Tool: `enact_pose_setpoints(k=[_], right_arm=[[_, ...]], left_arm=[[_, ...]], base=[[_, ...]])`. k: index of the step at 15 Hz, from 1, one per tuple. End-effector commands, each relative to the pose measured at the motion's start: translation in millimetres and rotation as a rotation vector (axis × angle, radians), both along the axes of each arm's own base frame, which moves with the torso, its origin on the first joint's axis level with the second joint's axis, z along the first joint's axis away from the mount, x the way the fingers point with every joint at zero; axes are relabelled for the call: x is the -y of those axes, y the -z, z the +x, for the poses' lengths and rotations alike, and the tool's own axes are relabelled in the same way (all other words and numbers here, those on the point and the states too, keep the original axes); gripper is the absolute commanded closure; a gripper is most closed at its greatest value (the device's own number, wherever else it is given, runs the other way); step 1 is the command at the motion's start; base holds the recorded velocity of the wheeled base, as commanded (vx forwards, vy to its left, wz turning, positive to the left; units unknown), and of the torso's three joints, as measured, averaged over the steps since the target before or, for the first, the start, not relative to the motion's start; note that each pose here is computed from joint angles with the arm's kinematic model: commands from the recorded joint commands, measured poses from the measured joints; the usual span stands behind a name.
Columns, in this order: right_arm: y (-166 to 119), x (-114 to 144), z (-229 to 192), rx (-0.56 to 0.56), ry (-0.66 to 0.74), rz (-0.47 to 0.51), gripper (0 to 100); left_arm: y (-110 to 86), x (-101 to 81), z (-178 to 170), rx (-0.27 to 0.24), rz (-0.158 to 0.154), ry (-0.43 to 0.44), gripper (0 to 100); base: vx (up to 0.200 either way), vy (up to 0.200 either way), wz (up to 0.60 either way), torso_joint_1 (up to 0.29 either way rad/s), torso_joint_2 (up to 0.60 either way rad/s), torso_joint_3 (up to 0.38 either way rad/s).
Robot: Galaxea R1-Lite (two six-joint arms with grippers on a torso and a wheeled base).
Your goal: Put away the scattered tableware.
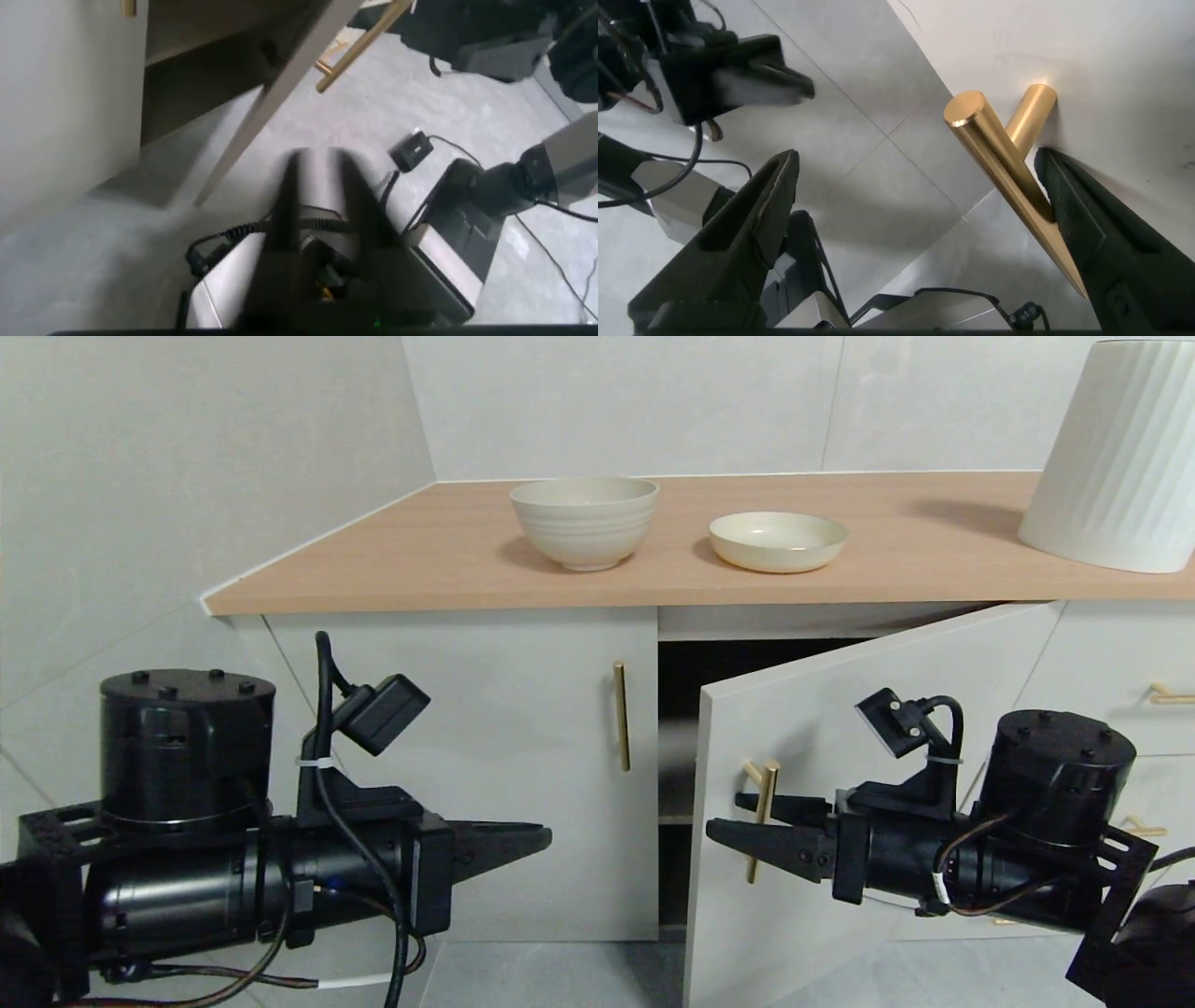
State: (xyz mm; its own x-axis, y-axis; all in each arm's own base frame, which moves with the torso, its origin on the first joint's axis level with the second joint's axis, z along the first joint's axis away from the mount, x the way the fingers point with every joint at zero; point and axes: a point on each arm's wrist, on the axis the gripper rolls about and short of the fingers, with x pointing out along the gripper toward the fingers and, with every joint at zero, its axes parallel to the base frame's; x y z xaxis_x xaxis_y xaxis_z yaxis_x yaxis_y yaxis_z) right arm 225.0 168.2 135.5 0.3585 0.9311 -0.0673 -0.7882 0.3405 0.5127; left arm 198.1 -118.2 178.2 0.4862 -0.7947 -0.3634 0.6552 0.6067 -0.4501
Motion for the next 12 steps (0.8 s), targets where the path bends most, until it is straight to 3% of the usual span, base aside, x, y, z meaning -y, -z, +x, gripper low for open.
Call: enact_pose_setpoints(k=[1, 3, 4, 7, 8, 9, 10, 12], right_arm=[[2.0, 0.2, -0.4, -0.009, -0.001, -0.005, 0], [3.1, 0.0, -1.8, -0.010, -0.006, -0.009, 0], [3.7, -1.0, -4.9, -0.011, -0.017, -0.012, 0], [0.8, -0.5, -7.8, -0.002, -0.021, -0.008, 0], [0.8, -0.5, -7.8, -0.002, -0.021, -0.008, 0], [1.2, -0.4, -8.0, -0.004, -0.023, -0.009, 0], [1.2, -0.4, -8.0, -0.004, -0.023, -0.009, 0], [1.9, -0.4, -8.0, 0.002, -0.024, -0.014, 0]], left_arm=[[5.1, 11.2, 21.8, -0.027, 0.007, -0.009, 100], [11.4, 23.5, 43.9, -0.054, -0.004, -0.017, 100], [13.0, 28.9, 52.9, -0.055, -0.030, -0.023, 100], [30.5, 49.6, 76.5, 0.026, -0.114, -0.005, 100], [30.5, 49.6, 76.5, 0.026, -0.114, -0.005, 100], [46.8, 60.1, 88.8, 0.050, -0.130, 0.006, 100], [50.6, 62.5, 90.7, 0.058, -0.135, 0.009, 100], [56.7, 68.6, 90.7, 0.053, -0.134, 0.026, 100]], base=[[0.000, 0.000, 0.00, 0.000, 0.00, 0.000], [0.000, 0.000, 0.00, 0.000, 0.00, 0.000], [0.000, 0.000, 0.00, 0.000, 0.00, 0.000], [0.000, 0.000, 0.00, 0.000, 0.00, 0.000], [0.000, 0.000, 0.00, 0.000, 0.00, 0.000], [0.000, 0.000, 0.00, 0.000, 0.00, 0.000], [0.000, 0.000, 0.00, 0.000, 0.00, 0.000], [0.000, 0.000, 0.00, 0.000, 0.00, 0.000]])
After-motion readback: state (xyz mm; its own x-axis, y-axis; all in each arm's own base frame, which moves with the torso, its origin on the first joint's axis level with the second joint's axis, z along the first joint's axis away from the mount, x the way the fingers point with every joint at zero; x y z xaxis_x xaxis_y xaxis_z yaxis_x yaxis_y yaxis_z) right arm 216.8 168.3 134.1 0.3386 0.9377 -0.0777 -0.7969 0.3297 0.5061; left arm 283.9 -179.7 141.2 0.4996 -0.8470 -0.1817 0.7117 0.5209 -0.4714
